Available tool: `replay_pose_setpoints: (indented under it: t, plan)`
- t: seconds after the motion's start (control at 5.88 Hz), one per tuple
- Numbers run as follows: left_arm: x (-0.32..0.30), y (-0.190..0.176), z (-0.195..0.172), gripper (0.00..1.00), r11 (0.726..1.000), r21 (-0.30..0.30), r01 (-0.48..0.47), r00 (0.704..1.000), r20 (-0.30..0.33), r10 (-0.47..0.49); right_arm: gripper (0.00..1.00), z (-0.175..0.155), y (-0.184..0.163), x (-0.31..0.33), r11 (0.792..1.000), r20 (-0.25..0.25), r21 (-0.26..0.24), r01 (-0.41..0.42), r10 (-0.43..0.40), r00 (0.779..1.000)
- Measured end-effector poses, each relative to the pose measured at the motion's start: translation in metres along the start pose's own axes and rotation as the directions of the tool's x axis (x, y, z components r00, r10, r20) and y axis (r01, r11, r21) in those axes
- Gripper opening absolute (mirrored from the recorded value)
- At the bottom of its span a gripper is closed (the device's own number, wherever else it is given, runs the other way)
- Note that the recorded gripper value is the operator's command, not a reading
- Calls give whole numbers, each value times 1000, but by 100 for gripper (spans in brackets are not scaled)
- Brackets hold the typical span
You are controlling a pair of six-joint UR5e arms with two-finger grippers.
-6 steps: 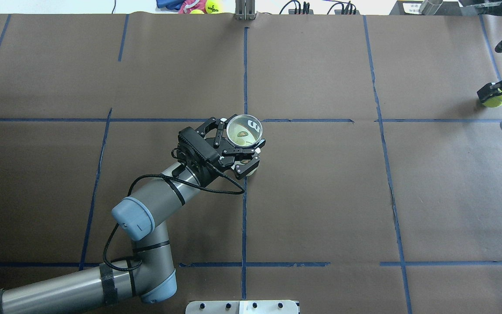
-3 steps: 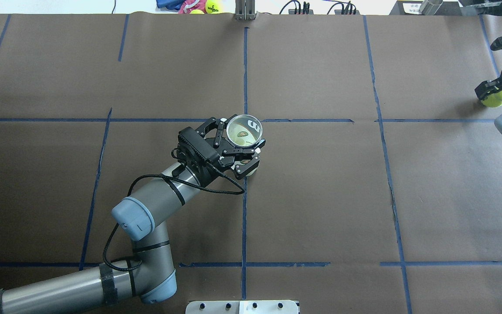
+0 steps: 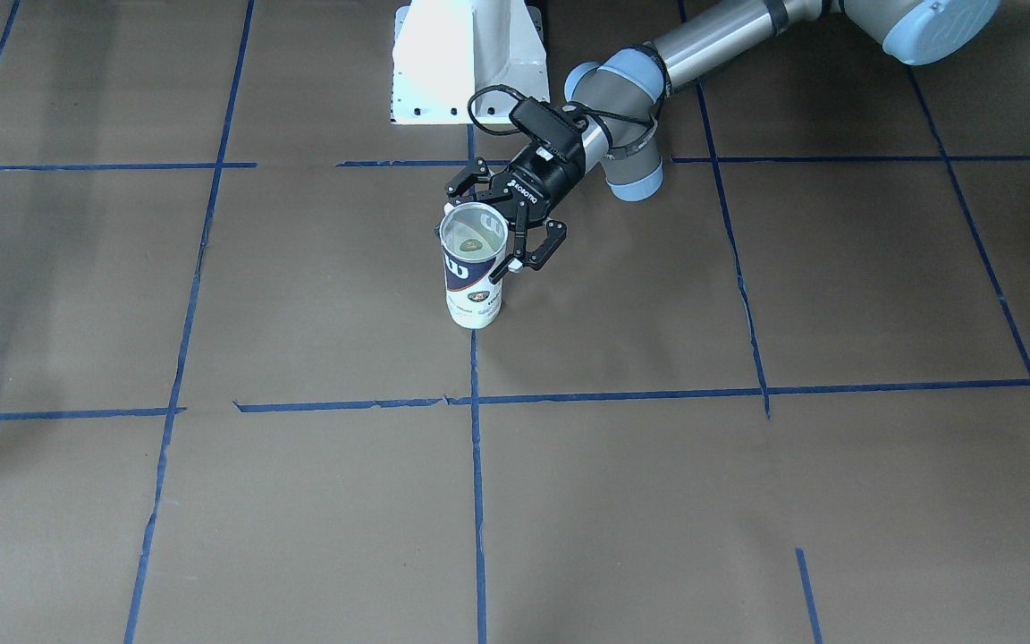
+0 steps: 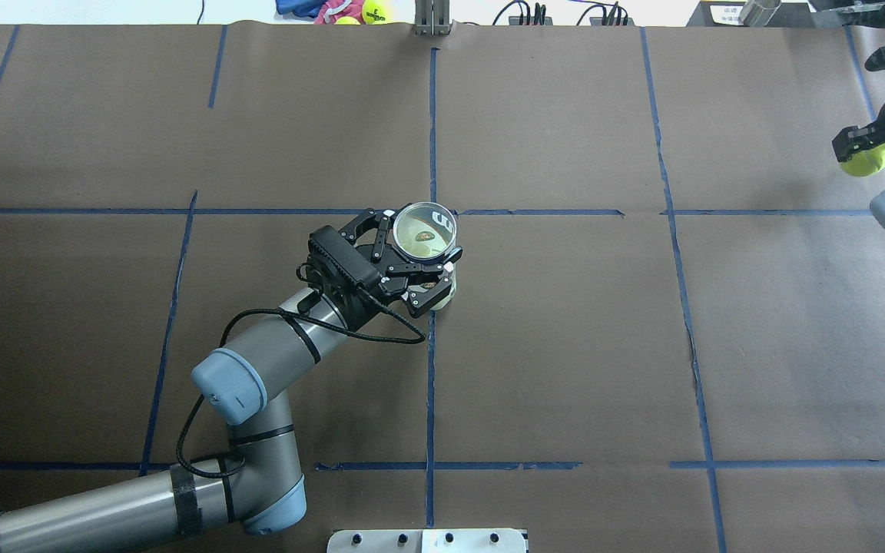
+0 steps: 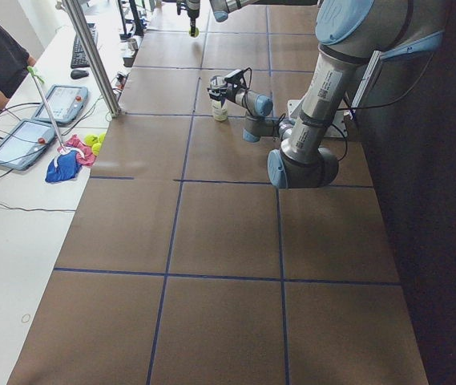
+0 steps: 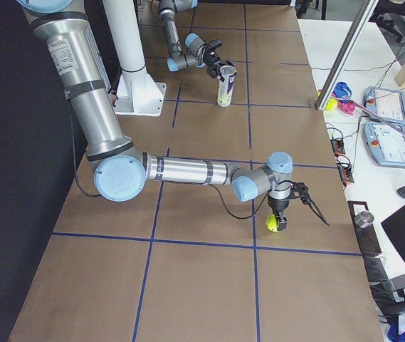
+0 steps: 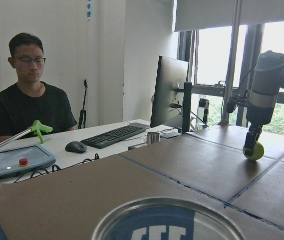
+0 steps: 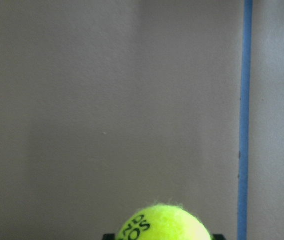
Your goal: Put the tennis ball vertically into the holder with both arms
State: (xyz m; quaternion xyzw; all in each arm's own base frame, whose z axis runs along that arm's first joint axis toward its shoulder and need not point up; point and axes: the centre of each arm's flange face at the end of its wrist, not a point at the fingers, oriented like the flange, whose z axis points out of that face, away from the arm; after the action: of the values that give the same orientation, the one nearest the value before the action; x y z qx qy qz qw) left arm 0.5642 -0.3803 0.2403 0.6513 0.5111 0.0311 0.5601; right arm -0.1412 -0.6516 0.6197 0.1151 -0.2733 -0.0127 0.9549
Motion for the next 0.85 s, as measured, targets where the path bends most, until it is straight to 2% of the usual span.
replay_pose_setpoints:
  t: [0.17, 0.34, 0.51, 0.68, 0.85]
  plan:
    - [-1, 1, -2, 92, 1000, 3, 2, 1000, -1, -2, 0, -54, -12, -35, 1000, 21, 21, -7, 6, 1000]
    - [-2, 1, -3, 92, 1000, 4, 2, 1000, -2, -2, 0, -123, -13, -81, 1000, 34, 16, -20, 20, 999]
    - [-2, 2, -3, 92, 1000, 4, 2, 1000, -2, -2, 0, -192, 4, -133, 999, 80, -4, -38, 39, 996]
    - [-3, 2, -3, 92, 1000, 4, 3, 1000, -2, -3, 0, -243, 28, -187, 996, 169, -28, -87, 91, 981]
    - [-2, 1, -3, 92, 1000, 5, 4, 1000, -2, -4, 0, -281, 51, -259, 983, 264, -69, -170, 183, 947]
